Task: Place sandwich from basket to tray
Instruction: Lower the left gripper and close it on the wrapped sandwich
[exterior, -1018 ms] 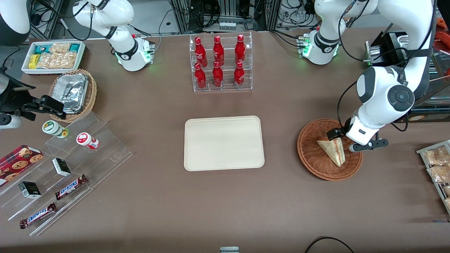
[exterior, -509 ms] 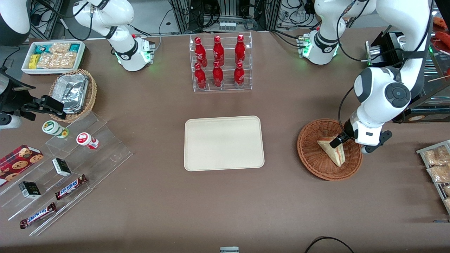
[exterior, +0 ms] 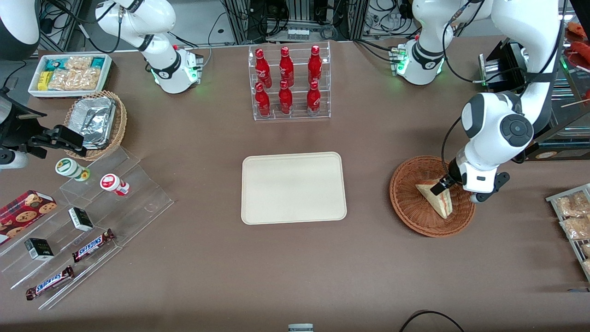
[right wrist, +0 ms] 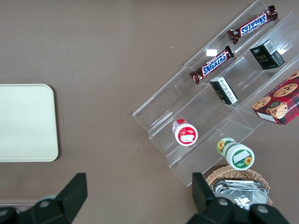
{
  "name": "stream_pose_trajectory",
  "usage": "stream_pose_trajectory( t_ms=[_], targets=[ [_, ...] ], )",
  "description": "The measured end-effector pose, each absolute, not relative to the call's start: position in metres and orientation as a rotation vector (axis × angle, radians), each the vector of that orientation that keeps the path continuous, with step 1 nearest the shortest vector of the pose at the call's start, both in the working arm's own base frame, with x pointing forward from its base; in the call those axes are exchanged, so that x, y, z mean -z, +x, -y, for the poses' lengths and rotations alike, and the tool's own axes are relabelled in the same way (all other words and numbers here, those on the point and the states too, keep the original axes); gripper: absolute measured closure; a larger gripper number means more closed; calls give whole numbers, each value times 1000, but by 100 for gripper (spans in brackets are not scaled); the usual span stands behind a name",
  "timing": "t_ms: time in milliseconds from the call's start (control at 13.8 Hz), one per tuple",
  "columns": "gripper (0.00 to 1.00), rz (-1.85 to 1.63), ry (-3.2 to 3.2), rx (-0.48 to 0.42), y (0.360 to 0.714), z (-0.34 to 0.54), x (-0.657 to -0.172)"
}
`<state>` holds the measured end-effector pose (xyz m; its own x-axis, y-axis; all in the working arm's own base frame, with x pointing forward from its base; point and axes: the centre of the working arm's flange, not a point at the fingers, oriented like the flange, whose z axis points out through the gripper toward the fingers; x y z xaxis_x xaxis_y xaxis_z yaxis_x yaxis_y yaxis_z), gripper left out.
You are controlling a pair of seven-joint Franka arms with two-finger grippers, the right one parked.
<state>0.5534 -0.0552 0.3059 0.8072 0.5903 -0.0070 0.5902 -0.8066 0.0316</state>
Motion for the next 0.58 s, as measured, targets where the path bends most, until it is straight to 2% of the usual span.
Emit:
stream_pose_trajectory(
  t_ms=[582],
  targets=[
    [0, -1008, 2942, 13, 558, 42, -263]
  ],
)
